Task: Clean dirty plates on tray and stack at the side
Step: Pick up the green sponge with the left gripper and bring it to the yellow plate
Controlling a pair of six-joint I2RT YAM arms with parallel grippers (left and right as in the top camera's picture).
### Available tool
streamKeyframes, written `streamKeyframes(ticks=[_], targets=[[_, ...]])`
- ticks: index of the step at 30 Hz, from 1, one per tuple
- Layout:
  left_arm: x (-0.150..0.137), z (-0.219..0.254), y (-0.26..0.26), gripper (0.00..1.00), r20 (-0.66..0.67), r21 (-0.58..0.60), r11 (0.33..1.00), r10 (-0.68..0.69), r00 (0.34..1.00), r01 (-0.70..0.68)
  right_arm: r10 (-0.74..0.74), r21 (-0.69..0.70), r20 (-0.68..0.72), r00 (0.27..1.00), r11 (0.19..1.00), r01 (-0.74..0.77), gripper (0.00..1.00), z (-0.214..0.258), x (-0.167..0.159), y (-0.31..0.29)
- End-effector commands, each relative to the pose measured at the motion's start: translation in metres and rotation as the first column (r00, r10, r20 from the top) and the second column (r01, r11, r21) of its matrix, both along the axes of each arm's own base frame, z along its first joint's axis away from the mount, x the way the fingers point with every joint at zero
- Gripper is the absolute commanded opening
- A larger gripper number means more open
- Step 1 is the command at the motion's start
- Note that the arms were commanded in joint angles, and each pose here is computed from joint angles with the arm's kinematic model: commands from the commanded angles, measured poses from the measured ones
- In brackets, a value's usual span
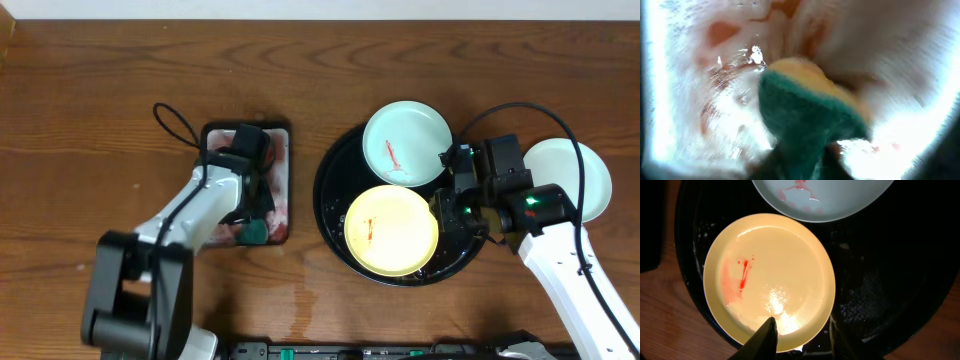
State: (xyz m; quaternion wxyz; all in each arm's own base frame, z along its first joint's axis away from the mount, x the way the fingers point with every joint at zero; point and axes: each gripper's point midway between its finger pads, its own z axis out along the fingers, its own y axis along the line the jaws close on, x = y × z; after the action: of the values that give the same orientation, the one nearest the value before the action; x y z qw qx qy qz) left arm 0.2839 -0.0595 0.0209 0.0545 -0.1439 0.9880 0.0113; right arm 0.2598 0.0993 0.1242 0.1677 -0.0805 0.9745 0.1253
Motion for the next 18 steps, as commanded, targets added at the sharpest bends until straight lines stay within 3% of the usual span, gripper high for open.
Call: streamKeyframes(ticks=[1,6,13,18], targets=[[0.010,0.033,-0.007,0.52,0.087,-0.039,0.999,-0.024,0.996,0.027,0.011,0.008,0.006,1.000,1.000,-0.011,0.32,0.003,0.000,0.000],[-0.004,0.026,-0.003,0.54,0.044,-0.030,0.999,-0.023,0.999,0.025,0.011,0.006,0.001,1.000,1.000,-0.011,0.32,0.003,-0.001,0.000],[-0.014,-0.017,-0.001,0.53,0.024,-0.026,0.999,-0.024,0.999,0.024,0.008,0.008,0.000,1.000,1.000,-0.008,0.32,0.003,-0.001,0.000],[-0.013,-0.023,-0.001,0.08,0.024,-0.025,0.999,-0.024,0.999,0.025,0.007,0.003,-0.015,1.000,1.000,-0.007,0.31,0.001,-0.005,-0.001]])
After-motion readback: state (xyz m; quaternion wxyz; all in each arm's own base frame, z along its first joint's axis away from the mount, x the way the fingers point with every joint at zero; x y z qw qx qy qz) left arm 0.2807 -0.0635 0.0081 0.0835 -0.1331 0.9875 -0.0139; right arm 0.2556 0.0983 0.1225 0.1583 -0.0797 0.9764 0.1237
